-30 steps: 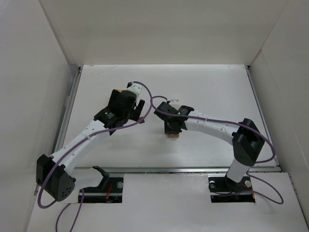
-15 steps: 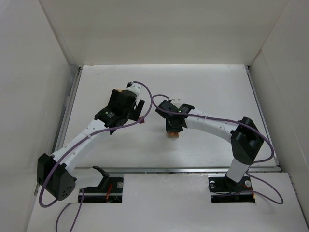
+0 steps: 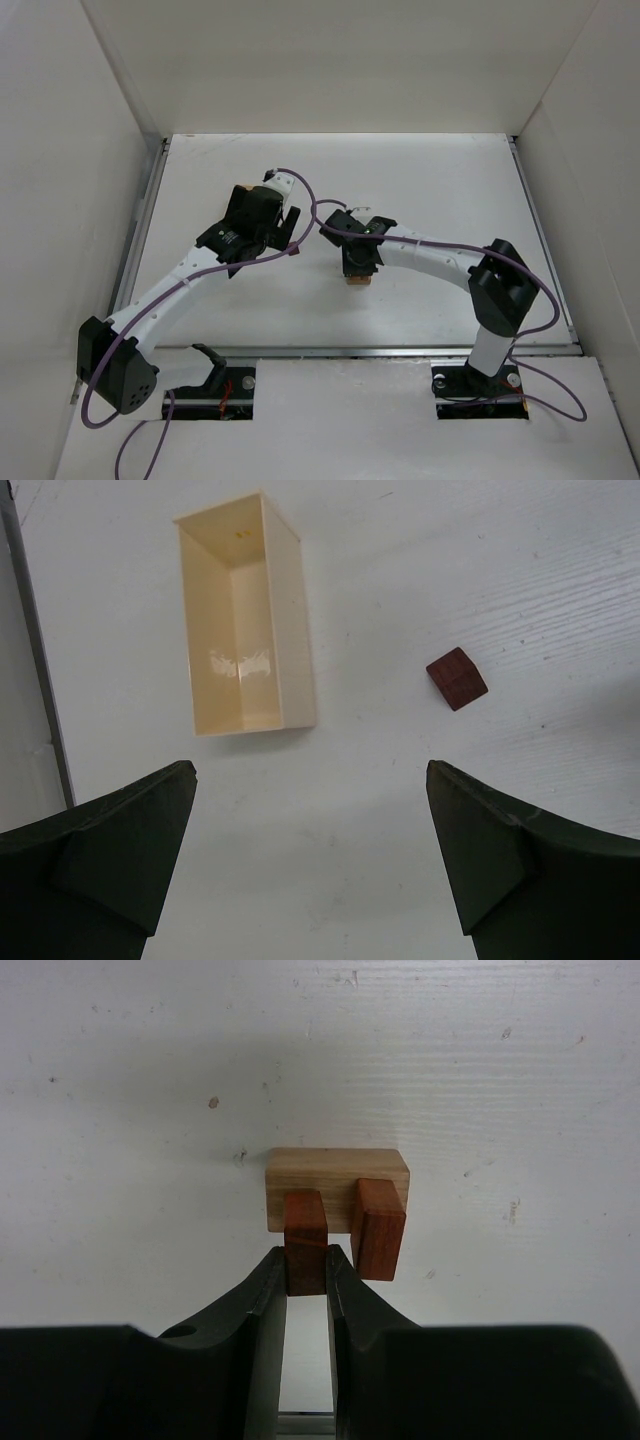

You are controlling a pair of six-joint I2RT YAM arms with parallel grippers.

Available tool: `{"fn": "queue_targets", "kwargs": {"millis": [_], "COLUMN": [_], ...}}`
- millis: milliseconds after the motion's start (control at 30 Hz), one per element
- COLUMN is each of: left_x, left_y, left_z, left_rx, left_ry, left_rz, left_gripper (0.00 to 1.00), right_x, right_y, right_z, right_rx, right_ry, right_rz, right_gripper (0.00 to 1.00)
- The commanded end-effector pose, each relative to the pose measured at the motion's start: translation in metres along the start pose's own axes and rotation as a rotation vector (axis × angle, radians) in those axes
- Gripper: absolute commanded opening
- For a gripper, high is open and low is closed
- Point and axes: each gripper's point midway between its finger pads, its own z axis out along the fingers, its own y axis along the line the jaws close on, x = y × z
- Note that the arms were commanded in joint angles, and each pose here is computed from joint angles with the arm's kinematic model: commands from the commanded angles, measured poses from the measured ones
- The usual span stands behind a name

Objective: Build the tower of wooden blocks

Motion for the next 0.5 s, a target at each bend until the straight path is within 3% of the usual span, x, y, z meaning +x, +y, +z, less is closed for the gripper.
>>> {"fn": "queue_targets", "kwargs": {"millis": [0,467], "left_x": [-0.0058,-0.0058], "left_y": [0.0015,0.0015], "left_z": [-0.0005,-0.0005], "left_rx": [-0.004,-0.004], "left_ry": [-0.018,-0.018], "left_rz": [-0.026,-0.026], "left_gripper": [0.99,0.99], "right_x": [-0.0099,-0.0105], "right_y": [0.0065,0.0037], "right_z": [-0.0010,0.0030], "right_rx": [-0.022,-0.011], "right_ry": [-0.032,-0.026], "right_rz": [0.007,0.012], "right_gripper": [0.00,0.00]}}
